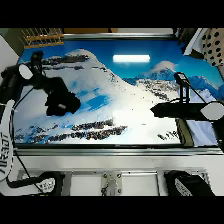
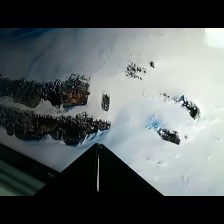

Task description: Fold the clothes and pants, and hang the long-sleeved shirts on hangers.

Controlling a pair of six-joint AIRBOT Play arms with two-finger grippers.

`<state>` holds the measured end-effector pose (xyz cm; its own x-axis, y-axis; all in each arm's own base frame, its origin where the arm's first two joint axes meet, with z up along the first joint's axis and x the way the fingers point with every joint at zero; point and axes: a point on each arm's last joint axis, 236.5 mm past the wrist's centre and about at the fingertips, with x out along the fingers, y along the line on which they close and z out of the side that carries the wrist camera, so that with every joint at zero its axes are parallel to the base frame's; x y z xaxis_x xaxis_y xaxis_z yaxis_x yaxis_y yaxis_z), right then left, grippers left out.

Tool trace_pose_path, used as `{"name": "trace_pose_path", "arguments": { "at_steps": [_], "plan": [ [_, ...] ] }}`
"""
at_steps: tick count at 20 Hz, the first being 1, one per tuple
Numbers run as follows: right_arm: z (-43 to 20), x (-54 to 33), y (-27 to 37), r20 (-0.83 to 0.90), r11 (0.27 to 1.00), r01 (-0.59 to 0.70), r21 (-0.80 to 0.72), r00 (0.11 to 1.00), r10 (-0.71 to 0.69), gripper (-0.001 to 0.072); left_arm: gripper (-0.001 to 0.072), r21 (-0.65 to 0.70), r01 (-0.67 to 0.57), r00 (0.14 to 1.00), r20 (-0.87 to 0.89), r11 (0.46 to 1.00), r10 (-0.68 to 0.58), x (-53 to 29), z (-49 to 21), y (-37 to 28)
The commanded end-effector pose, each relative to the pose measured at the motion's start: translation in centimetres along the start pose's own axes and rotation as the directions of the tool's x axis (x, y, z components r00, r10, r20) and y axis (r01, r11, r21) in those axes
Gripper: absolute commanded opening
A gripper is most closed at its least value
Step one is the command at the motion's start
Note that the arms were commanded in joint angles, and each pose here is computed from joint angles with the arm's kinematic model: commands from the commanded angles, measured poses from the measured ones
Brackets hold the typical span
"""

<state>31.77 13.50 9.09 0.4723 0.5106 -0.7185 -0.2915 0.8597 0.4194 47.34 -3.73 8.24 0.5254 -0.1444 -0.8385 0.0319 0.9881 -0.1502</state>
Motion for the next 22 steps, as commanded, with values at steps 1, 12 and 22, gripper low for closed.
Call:
{"name": "trace_pose_path", "arguments": {
  "at_steps": [1,12,22],
  "plan": [
    [0.1,0.0,0.6,0.005,1.000,-0.026,0.014,1.000,0.026,0.0018,0.0010,0.188,0.109,0.956,0.248,0.976,-0.155,-10.9,5.3,-10.4],
    [10.0,-14.0,-10.0,0.341,0.913,0.404,0.055,0.852,-0.397,0.0013,0.0010,0.525,0.294,0.821,0.290,0.799,-0.492,-22.2,1.8,-27.2],
    [10.1,-13.0,-9.4,0.334,0.942,0.320,0.099,0.881,-0.334,0.0014,0.0649,-0.046,0.016,0.985,-0.172,0.999,-0.024,-2.0,-10.0,-2.4]
  ]
}}
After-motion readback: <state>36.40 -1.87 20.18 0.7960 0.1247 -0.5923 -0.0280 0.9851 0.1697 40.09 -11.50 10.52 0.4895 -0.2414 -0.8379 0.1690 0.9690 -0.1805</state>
